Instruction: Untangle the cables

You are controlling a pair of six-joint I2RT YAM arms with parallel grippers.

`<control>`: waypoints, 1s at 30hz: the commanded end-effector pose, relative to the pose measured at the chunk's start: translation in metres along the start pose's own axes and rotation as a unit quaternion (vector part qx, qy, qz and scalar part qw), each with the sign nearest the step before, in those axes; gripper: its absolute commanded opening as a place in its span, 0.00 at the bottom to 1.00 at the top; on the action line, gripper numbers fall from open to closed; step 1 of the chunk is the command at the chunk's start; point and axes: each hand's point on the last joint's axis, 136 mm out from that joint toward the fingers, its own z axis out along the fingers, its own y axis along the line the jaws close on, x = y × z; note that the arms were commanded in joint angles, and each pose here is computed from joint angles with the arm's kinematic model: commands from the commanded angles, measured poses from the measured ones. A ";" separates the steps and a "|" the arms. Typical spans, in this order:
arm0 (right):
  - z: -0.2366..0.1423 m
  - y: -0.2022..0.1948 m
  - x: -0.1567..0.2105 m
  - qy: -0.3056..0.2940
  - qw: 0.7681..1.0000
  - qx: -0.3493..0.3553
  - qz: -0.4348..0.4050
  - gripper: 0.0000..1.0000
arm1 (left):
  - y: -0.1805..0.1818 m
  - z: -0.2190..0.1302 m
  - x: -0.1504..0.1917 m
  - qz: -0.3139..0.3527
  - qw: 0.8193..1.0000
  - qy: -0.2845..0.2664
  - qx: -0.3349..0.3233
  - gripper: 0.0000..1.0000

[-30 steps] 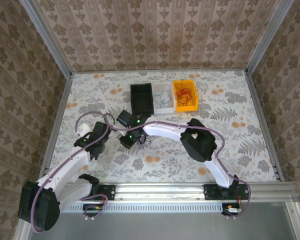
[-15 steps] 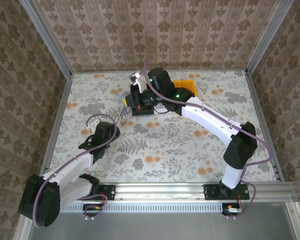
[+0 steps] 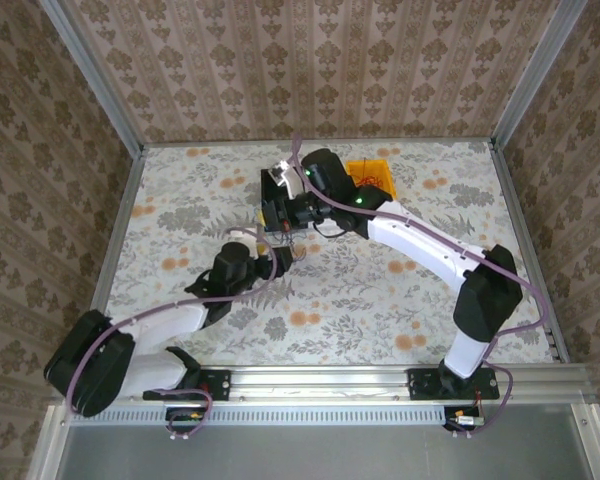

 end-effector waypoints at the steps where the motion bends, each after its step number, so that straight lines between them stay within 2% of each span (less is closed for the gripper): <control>1: -0.022 0.017 -0.012 -0.029 0.999 -0.033 0.018 0.00 | -0.039 0.008 -0.027 0.034 0.996 -0.040 0.067 0.76; 9: -0.042 0.016 -0.002 -0.037 0.997 -0.040 0.052 0.00 | -0.027 0.026 -0.054 0.044 0.995 -0.093 0.002 0.70; 10: -0.046 0.016 0.000 -0.039 0.997 -0.041 0.056 0.00 | -0.026 0.027 -0.059 0.046 0.994 -0.103 -0.006 0.66; 15: -0.067 0.004 0.002 -0.059 0.996 -0.010 0.066 0.00 | -0.030 0.035 -0.063 0.049 0.994 -0.099 -0.004 0.27; 16: -0.071 0.000 0.000 -0.067 0.995 -0.001 0.068 0.00 | -0.031 0.036 -0.059 0.045 0.995 -0.092 0.000 0.24; 21: -0.099 -0.039 -0.015 -0.133 0.983 0.076 0.099 0.00 | -0.015 0.032 -0.033 0.017 0.998 -0.062 -0.014 0.21; 24: -0.124 -0.042 -0.028 -0.184 0.973 0.090 0.102 0.00 | 0.002 0.027 -0.015 0.000 0.998 -0.046 -0.037 0.21; 30: -0.152 -0.049 -0.042 -0.236 0.958 0.138 0.083 0.00 | 0.039 0.019 0.016 -0.028 0.996 -0.016 -0.084 0.23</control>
